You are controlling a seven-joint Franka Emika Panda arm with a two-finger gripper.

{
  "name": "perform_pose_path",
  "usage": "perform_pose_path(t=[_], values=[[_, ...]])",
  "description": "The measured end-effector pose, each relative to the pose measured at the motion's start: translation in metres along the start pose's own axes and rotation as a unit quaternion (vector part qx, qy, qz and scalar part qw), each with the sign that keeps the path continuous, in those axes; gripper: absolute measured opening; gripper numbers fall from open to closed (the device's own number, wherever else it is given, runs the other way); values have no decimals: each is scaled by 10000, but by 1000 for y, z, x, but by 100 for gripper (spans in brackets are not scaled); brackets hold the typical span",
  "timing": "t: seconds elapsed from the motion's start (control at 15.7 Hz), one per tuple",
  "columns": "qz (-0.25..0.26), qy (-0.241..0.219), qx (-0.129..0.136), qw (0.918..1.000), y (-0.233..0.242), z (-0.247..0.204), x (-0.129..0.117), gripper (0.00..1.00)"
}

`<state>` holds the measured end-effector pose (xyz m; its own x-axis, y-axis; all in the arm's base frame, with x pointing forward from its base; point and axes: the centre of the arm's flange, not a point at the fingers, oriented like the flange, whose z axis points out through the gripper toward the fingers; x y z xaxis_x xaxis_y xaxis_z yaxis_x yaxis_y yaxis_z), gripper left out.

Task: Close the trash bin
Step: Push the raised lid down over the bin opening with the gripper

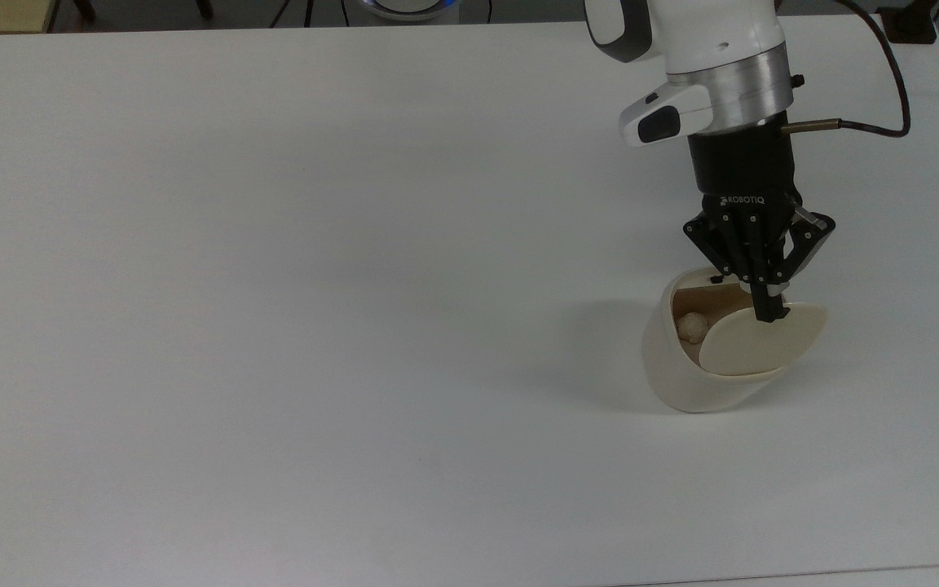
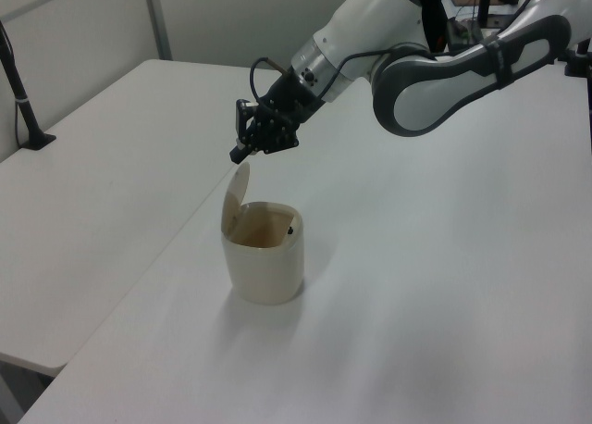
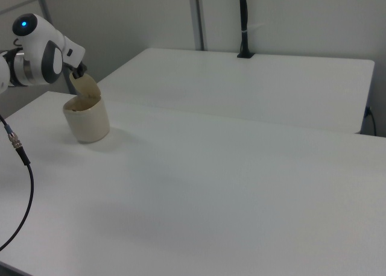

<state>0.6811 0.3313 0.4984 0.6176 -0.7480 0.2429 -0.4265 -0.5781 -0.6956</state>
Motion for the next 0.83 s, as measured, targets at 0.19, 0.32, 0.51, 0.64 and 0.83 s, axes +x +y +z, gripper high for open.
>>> perform_pose_path(t=[0.19,0.32,0.51,0.64,0.83], values=[[-5,-13,-16,10000,1,3,-2,1],[-6,-14,-15,10000,1,3,-2,1],[-15,-11,-14,10000,1,3,-2,1],[-129,28,-38,9999,1,4,-4,1],[-305,75,-69,9995,1,6,-8,1]])
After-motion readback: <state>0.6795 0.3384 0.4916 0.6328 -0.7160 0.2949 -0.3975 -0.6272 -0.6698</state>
